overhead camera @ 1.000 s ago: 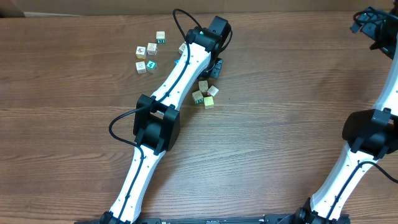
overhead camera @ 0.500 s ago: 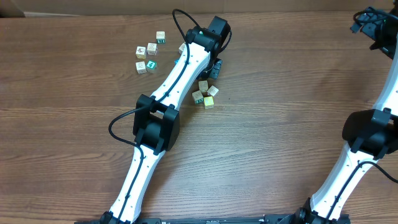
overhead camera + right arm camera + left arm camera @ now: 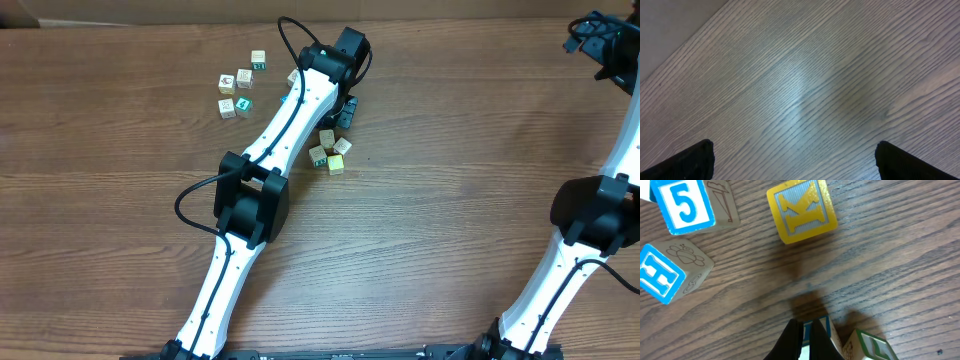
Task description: Form a circle
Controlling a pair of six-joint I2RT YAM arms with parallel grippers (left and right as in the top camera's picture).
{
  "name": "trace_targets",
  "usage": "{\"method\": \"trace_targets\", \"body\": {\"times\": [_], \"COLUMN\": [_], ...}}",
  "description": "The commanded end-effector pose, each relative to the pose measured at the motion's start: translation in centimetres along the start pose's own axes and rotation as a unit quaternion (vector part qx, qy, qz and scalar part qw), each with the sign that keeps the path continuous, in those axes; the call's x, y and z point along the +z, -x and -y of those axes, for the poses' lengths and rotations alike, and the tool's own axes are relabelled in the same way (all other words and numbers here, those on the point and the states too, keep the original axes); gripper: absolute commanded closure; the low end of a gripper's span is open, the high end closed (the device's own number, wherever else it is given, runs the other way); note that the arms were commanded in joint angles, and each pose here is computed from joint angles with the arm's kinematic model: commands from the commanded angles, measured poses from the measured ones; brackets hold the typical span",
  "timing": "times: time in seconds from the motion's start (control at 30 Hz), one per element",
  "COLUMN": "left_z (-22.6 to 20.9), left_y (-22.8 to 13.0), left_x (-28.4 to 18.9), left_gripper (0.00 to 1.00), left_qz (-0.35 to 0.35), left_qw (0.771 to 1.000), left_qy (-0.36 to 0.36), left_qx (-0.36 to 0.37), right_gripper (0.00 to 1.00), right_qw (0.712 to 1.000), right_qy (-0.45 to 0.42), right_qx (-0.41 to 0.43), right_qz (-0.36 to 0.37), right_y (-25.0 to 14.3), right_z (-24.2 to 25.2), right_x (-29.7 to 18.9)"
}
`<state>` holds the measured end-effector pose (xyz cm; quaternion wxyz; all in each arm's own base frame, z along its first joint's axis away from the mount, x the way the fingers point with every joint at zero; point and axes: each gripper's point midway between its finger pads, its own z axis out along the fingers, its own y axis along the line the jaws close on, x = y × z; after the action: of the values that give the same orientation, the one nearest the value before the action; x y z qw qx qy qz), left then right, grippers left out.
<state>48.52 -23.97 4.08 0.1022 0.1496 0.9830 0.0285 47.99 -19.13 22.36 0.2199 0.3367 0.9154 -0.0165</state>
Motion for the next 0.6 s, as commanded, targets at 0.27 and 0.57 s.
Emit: {"method": "trace_targets", "body": {"times": [0.27,0.57], "left_z": [0.8,0.8], "left_y": [-0.5,-1.2], "left_x": [1.4,1.3], "left_gripper": [0.96,0.96], "left_qz": [-0.01,-0.023], "left_qw": [1.0,1.0], "left_qy": [-0.009,-0.007], "left_qx": [0.003,0.006], "right_gripper": [0.0,0.0], "right_qw": [1.0,1.0], "right_qy": [0.002,0.002], "right_qx": [-0.001,0.0], "right_qz": [0.015,0.015], "right_y": [0.5,0.5], "right_z": [-0.1,-0.1], "right_x": [-1.0,-1.0]}}
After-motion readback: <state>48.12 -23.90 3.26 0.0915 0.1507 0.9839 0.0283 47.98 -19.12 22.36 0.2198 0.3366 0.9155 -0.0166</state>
